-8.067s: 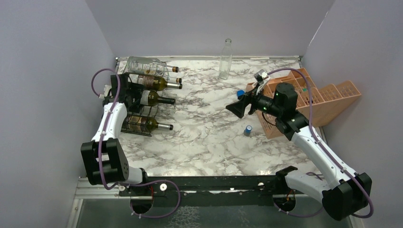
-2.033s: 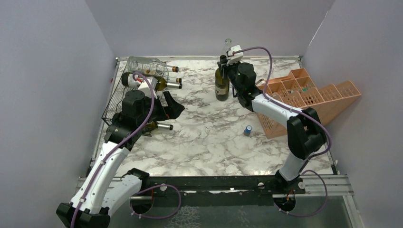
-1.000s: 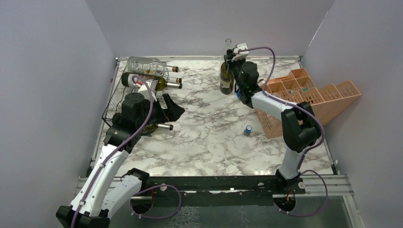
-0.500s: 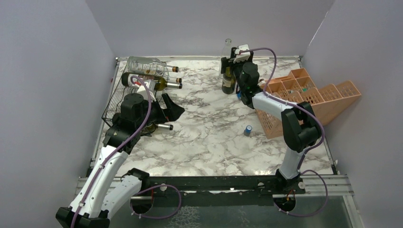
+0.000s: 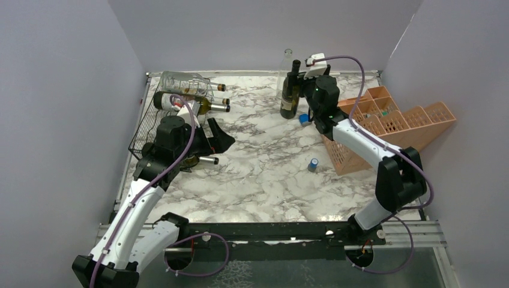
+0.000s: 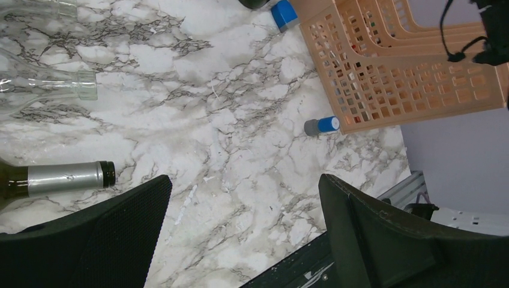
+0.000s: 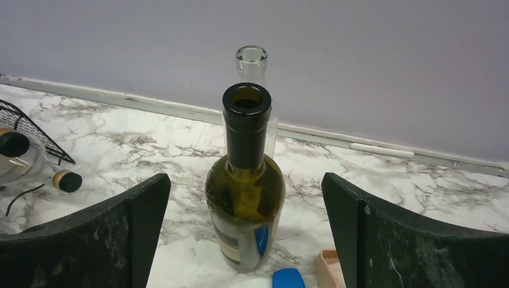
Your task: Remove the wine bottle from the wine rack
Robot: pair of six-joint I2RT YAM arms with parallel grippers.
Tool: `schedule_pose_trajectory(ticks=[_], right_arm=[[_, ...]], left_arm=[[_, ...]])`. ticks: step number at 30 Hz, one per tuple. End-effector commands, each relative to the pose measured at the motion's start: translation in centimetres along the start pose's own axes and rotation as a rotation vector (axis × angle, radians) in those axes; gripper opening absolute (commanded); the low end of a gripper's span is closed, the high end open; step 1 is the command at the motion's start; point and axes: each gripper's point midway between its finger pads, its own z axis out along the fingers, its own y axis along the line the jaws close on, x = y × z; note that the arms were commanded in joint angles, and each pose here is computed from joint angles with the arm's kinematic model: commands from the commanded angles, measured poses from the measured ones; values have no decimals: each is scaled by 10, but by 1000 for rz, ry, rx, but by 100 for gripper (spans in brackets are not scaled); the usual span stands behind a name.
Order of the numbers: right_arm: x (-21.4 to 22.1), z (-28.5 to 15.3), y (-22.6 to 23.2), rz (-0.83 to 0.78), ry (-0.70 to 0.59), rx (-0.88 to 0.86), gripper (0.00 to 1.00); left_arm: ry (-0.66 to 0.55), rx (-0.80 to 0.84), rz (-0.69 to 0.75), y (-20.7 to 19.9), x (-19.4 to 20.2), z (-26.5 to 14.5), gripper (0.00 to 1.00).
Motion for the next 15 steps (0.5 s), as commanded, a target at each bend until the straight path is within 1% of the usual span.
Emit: schedule_pose_trajectory(ticks=[1,3,7,10,12,15], right_arm=[[-5,-27,-16,-2,46,43,99],[-7,-39,-16,-6,56,27,99],[-9,-71,-7,16,53,-60,99],[-10,-96,-1,60,53,-111,100],[-14,-109,-4,123,36,-99,100],[-19,-122,0,176,10,-126,100]], left_arm=[[9,-45,58,4,-8,-3,99],[7,-130,90,14,-18,-7,99],[-1,-248,138,28,-34,-11,99],[-8,-302,144,36,-40,-10,99],[-3,-339,136,43,-42,-5,99],[47,-353,102,47,-39,10,99]])
